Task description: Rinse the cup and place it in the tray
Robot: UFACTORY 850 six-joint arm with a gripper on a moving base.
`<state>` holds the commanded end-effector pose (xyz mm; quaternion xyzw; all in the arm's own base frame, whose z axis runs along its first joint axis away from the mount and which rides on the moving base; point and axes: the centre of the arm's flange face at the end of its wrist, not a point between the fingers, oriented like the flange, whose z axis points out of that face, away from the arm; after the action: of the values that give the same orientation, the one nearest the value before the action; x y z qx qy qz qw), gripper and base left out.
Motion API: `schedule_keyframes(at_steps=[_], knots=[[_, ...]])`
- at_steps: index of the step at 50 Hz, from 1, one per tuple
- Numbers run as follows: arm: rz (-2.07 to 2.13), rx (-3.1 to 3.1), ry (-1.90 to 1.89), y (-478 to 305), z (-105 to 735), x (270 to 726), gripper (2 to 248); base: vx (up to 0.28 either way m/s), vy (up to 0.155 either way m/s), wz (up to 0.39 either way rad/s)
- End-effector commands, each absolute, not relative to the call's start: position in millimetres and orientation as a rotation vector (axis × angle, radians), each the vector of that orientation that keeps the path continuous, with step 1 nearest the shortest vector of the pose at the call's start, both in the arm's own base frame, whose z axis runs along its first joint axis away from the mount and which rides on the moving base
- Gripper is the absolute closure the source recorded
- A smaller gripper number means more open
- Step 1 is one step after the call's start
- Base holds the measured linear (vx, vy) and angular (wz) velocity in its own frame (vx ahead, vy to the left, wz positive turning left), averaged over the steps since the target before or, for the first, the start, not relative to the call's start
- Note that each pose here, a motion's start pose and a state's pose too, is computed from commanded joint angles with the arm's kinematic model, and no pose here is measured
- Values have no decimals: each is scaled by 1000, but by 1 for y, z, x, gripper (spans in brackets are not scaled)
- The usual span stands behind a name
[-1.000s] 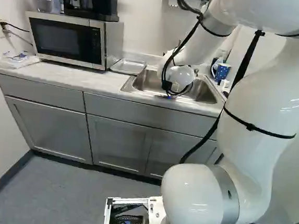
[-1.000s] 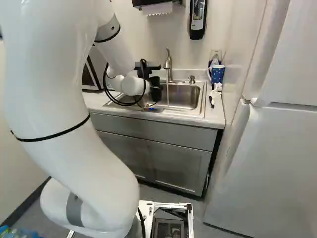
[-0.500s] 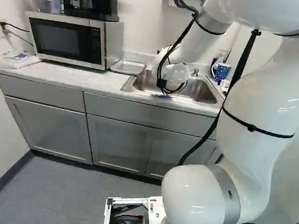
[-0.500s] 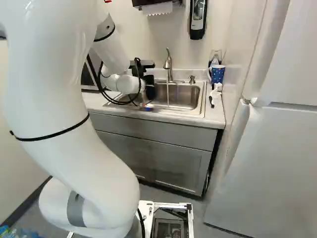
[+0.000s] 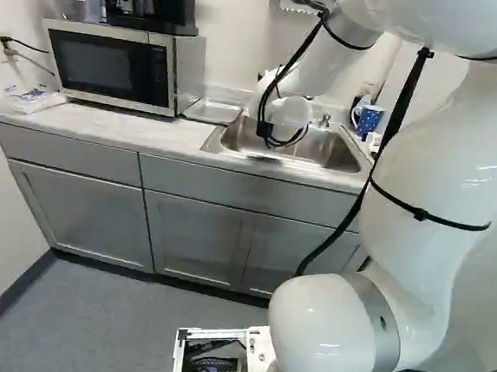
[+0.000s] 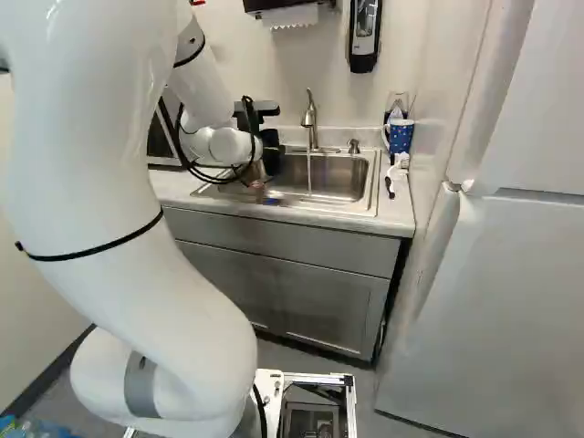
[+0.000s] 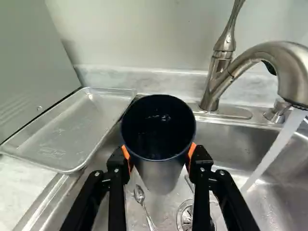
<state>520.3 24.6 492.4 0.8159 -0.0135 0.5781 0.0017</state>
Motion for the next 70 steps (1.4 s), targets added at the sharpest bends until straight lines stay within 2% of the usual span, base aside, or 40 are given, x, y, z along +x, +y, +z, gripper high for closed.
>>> schedule_keyframes(at_steps=[34, 70], knots=[[1805, 2602, -3, 42, 521, 539, 126, 0, 0, 0], [1852, 2580, -3, 42, 558, 533, 126, 0, 0, 0]])
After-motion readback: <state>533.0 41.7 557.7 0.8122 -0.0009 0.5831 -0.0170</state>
